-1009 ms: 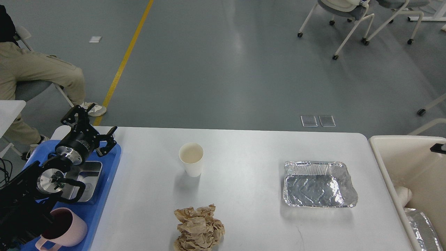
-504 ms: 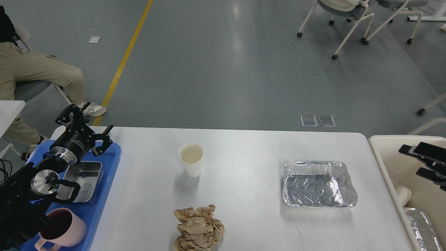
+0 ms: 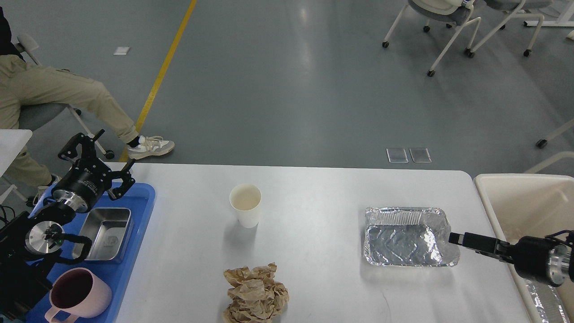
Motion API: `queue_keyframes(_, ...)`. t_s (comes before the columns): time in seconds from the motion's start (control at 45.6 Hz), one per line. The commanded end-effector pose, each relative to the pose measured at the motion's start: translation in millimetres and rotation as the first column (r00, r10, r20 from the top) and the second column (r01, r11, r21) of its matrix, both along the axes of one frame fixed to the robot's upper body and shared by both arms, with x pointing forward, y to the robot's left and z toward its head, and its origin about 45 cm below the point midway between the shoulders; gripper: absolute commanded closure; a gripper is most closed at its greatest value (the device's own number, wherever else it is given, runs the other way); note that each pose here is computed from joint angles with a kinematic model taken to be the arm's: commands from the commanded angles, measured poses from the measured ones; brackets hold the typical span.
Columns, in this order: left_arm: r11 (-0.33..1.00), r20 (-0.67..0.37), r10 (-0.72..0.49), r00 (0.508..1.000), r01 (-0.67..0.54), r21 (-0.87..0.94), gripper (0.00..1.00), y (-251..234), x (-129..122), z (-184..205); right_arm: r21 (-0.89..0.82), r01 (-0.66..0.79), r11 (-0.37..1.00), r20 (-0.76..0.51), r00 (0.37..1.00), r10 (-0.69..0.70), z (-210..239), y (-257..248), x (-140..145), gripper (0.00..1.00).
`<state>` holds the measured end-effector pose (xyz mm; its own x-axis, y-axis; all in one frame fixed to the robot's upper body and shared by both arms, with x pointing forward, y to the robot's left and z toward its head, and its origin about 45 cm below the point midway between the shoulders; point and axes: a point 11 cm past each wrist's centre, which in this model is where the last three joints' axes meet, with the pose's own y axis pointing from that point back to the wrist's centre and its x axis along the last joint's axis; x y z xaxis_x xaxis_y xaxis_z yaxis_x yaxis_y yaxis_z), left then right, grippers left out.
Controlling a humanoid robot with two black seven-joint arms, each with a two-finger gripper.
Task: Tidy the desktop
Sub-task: 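Reach the right gripper to the foil tray edge nearest it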
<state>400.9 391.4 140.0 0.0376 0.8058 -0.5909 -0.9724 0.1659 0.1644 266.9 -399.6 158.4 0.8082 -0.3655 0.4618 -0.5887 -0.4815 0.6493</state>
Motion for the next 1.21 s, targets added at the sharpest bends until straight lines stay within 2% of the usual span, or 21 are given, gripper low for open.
queue_keyframes(0.0, 1.000, 0.001, 0.018, 1.000, -0.018, -0.001, 0.03, 10.0, -5.1, -0.7, -0.035, 0.001, 0.999, -0.011, 1.000, -0.001, -12.1, -1.3, 17.8, 0.00)
queue_keyframes(0.11, 1.000, -0.005, 0.028, 1.000, -0.028, 0.002, 0.03, 18.0, -11.6, -3.9, -0.042, 0.023, 0.999, -0.012, 1.000, -0.023, -20.6, -1.9, 30.4, 0.00)
queue_keyframes(0.285, 0.999, -0.012, 0.055, 0.998, -0.055, -0.002, 0.03, 29.0, -20.1, -8.0, -0.023, 0.040, 0.999, -0.029, 0.999, -0.041, -37.5, 6.7, 34.7, 0.00)
queue_keyframes(0.768, 0.998, -0.019, 0.060, 0.998, -0.060, -0.008, 0.03, 32.5, -26.7, -13.0, -0.036, 0.051, 0.998, -0.051, 0.997, -0.053, -47.6, 3.9, 32.5, 0.00)
queue_keyframes(1.184, 0.998, -0.021, 0.061, 0.998, -0.061, -0.013, 0.03, 31.1, -27.5, -14.7, -0.004, 0.060, 0.998, -0.077, 0.995, -0.060, -71.1, 24.2, 35.9, 0.00)
